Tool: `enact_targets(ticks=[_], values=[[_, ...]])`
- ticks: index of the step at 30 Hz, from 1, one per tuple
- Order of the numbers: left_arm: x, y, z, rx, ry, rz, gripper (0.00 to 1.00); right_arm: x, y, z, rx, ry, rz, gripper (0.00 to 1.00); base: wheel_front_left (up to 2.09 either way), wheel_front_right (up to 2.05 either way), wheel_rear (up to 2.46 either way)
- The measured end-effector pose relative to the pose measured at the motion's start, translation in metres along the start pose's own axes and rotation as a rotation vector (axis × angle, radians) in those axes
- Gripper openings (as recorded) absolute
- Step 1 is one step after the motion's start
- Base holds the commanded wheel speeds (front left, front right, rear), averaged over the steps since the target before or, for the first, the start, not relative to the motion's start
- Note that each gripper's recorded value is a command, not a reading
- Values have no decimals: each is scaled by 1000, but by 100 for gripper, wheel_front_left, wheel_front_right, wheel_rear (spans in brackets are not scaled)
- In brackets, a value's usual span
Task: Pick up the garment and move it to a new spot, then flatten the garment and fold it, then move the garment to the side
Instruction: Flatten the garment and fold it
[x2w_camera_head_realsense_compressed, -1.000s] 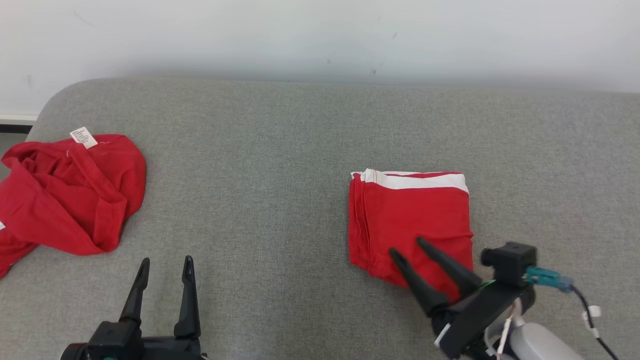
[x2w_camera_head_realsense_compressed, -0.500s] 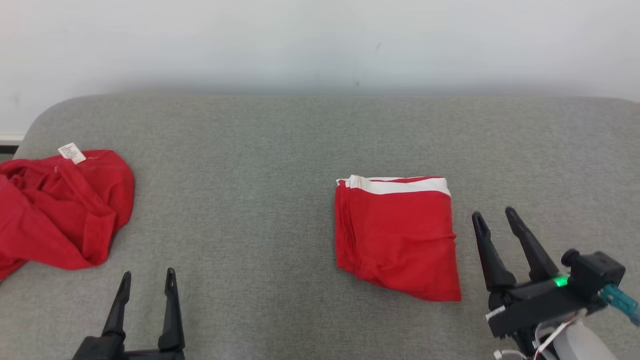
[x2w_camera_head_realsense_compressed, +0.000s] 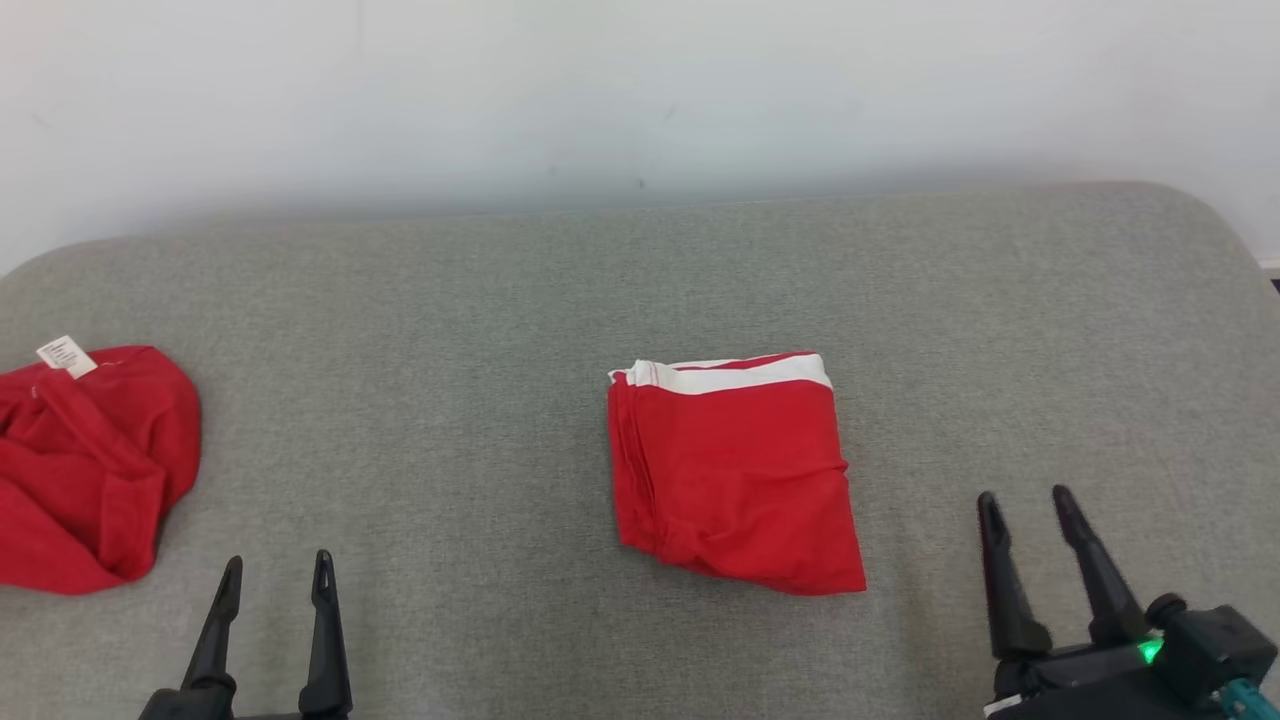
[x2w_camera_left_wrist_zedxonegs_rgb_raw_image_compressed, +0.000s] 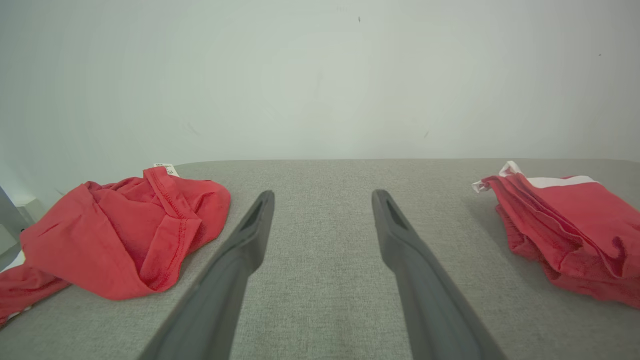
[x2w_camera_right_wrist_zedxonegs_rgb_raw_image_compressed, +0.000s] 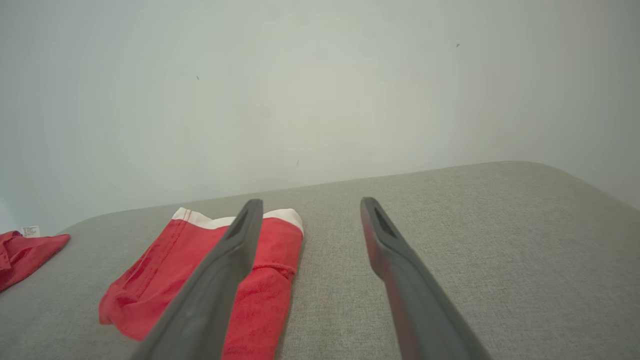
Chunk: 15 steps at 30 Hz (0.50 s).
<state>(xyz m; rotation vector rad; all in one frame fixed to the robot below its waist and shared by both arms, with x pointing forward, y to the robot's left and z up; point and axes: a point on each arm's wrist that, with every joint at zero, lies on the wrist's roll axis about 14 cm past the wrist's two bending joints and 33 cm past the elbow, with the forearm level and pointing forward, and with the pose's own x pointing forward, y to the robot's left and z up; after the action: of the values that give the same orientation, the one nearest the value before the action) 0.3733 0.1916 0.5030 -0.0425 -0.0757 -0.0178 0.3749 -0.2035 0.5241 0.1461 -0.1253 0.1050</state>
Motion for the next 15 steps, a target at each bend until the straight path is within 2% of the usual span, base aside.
enact_targets(ticks=[15], values=[[-4,-10,-5,23,19,-41,100,-20,13,-18,-48,58,11,100,0,0,0]])
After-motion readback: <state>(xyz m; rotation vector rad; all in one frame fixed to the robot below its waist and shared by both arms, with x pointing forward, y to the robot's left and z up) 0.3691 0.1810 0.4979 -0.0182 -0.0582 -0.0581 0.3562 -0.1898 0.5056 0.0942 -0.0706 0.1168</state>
